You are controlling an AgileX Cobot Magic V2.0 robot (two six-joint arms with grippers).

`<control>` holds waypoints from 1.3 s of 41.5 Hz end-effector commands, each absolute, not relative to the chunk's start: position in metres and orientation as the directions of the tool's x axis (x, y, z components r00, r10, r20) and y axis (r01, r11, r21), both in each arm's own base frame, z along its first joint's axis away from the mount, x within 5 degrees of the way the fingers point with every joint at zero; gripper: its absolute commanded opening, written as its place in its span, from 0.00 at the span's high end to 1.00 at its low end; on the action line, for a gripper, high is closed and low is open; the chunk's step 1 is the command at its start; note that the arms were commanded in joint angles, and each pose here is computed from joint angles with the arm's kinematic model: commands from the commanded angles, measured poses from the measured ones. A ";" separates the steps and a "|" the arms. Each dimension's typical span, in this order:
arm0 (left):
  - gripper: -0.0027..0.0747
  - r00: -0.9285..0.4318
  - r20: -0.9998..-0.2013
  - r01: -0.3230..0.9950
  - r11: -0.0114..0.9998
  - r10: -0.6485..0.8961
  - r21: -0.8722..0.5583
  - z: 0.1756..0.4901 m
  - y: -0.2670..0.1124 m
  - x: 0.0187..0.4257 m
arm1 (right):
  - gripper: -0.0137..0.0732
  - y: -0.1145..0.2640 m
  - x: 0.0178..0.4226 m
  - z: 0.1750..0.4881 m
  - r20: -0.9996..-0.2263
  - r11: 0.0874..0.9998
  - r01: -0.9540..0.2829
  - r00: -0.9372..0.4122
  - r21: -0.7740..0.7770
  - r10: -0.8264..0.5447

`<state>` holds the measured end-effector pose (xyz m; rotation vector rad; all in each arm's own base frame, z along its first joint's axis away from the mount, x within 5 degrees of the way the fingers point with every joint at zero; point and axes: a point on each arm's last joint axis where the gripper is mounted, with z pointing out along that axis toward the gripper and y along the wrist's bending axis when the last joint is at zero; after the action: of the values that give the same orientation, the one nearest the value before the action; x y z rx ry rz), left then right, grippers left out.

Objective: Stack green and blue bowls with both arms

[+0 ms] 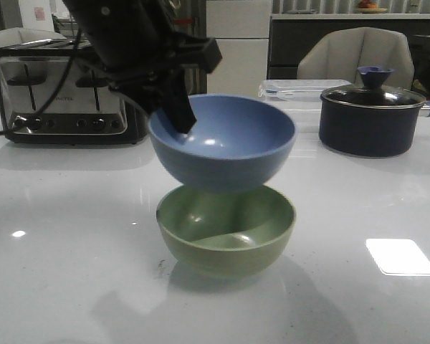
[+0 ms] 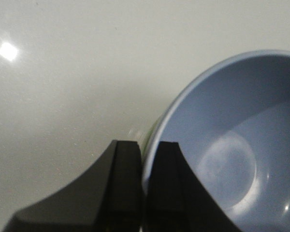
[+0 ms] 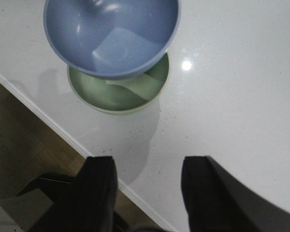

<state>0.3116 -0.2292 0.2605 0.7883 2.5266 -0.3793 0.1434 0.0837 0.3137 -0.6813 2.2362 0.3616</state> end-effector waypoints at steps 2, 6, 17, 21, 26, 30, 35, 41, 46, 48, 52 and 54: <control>0.85 -0.707 -0.546 0.605 0.785 0.450 -0.136 0.271 -0.239 0.310 | 0.34 0.085 0.146 0.328 -0.798 0.820 -0.571 -0.511 0.037 -0.320; 0.85 -0.721 -0.519 0.603 0.785 0.459 -0.143 0.260 -0.243 0.313 | 0.34 0.085 0.146 0.328 -0.798 0.820 -0.571 -0.511 0.037 -0.320; 0.67 -0.742 -0.489 0.597 0.783 0.459 -0.172 0.247 -0.251 0.312 | 0.34 0.085 0.146 0.328 -0.798 0.820 -0.571 -0.511 0.037 -0.320; 0.54 -0.741 -0.492 0.596 0.785 0.457 -0.170 0.247 -0.250 0.313 | 0.34 0.085 0.146 0.328 -0.798 0.820 -0.571 -0.511 0.037 -0.320; 0.46 -0.728 -0.495 0.607 0.782 0.473 -0.145 0.247 -0.249 0.314 | 0.34 0.085 0.146 0.328 -0.798 0.820 -0.571 -0.511 0.037 -0.320; 0.46 -0.699 -0.516 0.624 0.775 0.496 -0.101 0.257 -0.244 0.312 | 0.34 0.085 0.146 0.328 -0.798 0.820 -0.571 -0.511 0.037 -0.320; 0.46 -0.643 -0.571 0.642 0.766 0.510 -0.039 0.283 -0.235 0.306 | 0.34 0.085 0.146 0.328 -0.798 0.820 -0.571 -0.511 0.037 -0.320; 0.46 -0.592 -0.644 0.646 0.763 0.485 -0.019 0.320 -0.220 0.287 | 0.34 0.085 0.146 0.328 -0.798 0.820 -0.571 -0.511 0.037 -0.320; 0.46 -0.550 -0.691 0.647 0.762 0.470 0.003 0.339 -0.201 0.264 | 0.34 0.085 0.146 0.328 -0.798 0.820 -0.571 -0.511 0.037 -0.320; 0.46 -0.532 -0.708 0.647 0.762 0.465 0.014 0.344 -0.193 0.253 | 0.34 0.085 0.146 0.328 -0.798 0.820 -0.571 -0.511 0.037 -0.320; 0.46 -0.500 -0.735 0.646 0.762 0.458 0.035 0.351 -0.174 0.230 | 0.34 0.085 0.146 0.328 -0.798 0.820 -0.571 -0.511 0.037 -0.320; 0.46 -0.486 -0.749 0.646 0.763 0.449 0.038 0.353 -0.166 0.220 | 0.34 0.085 0.146 0.328 -0.798 0.820 -0.571 -0.511 0.037 -0.320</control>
<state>0.2393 -0.1791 0.3261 0.8590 2.3118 -0.2838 0.1434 0.0837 0.3137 -0.6813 2.2362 0.3616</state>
